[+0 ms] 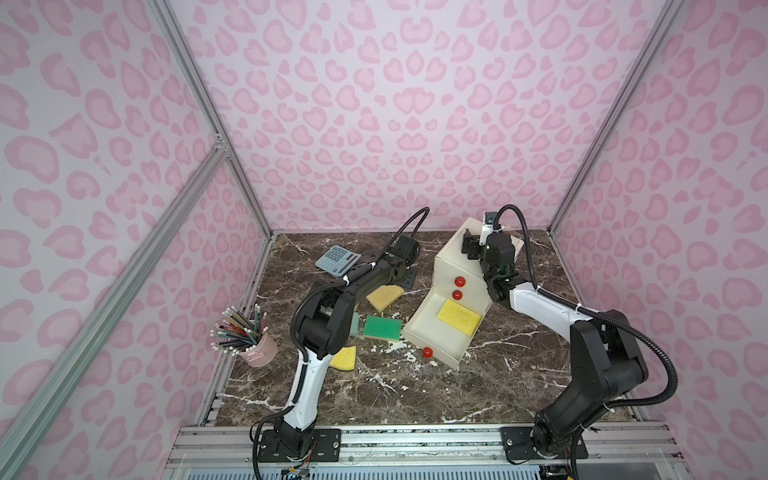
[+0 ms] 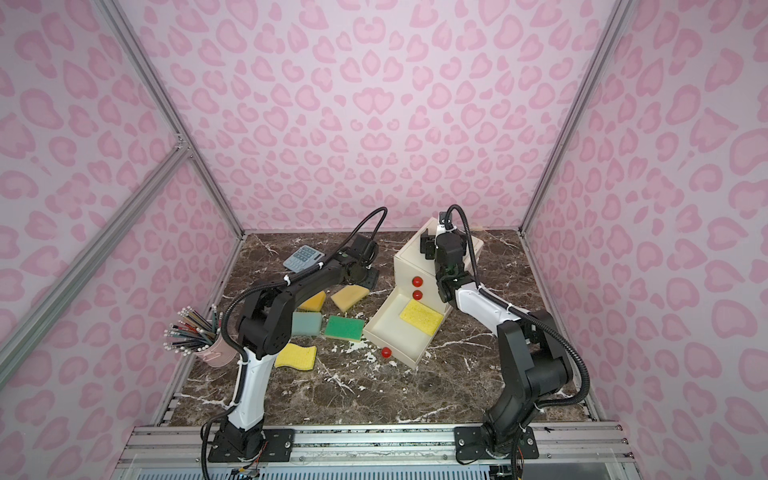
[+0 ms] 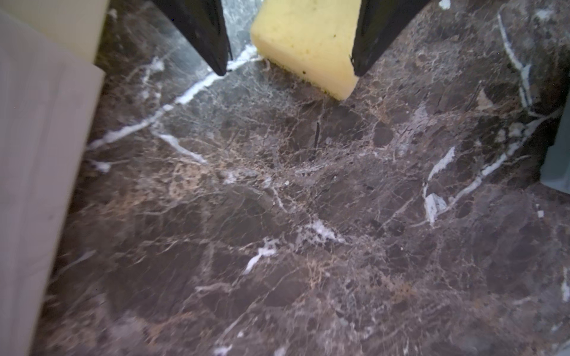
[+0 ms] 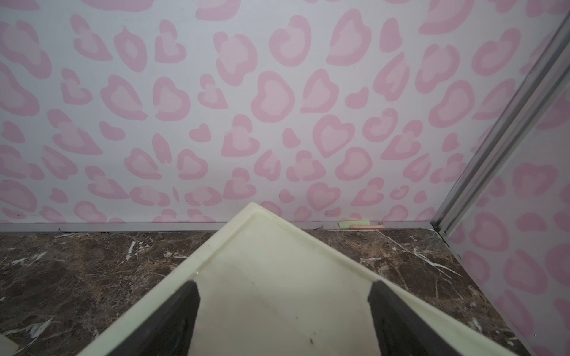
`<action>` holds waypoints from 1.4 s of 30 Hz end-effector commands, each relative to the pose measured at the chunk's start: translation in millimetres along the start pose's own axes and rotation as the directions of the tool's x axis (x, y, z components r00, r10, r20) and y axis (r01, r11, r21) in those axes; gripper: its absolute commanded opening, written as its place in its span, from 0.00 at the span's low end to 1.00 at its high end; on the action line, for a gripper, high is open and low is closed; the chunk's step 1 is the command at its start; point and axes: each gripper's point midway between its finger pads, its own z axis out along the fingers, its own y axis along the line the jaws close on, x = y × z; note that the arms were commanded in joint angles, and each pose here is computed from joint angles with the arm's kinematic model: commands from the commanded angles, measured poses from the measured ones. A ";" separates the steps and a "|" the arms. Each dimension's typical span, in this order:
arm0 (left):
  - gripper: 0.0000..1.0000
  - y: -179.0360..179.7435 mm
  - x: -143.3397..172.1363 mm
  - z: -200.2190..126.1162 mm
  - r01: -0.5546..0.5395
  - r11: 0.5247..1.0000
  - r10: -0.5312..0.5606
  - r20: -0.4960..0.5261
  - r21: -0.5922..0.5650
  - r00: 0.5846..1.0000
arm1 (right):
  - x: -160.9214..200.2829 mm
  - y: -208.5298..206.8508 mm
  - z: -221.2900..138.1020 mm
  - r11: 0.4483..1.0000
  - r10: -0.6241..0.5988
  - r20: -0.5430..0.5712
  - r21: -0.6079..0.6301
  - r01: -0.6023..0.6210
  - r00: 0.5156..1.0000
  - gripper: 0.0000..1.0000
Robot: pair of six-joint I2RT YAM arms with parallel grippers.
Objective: Take the sponge out of the drawer
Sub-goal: Adjust the sponge at the center of the board.
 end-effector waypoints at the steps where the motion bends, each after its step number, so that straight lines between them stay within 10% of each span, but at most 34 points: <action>1: 0.65 10.3 14.9 7.8 -0.011 0.998 0.007 -0.059 -0.062 0.998 | 115.0 -17.3 -12.1 0.973 -0.216 -0.396 -0.008 0.232 0.893 0.88; 18: 0.48 -33.8 38.7 13.0 -0.153 0.969 0.164 -0.040 0.196 0.986 | 117.6 -18.4 -10.5 0.970 -0.221 -0.403 0.000 0.241 0.888 0.88; 42: 0.43 -20.6 37.9 0.0 -0.418 0.907 0.418 0.012 0.044 0.908 | 120.7 -18.2 -10.1 0.968 -0.230 -0.411 0.000 0.253 0.882 0.87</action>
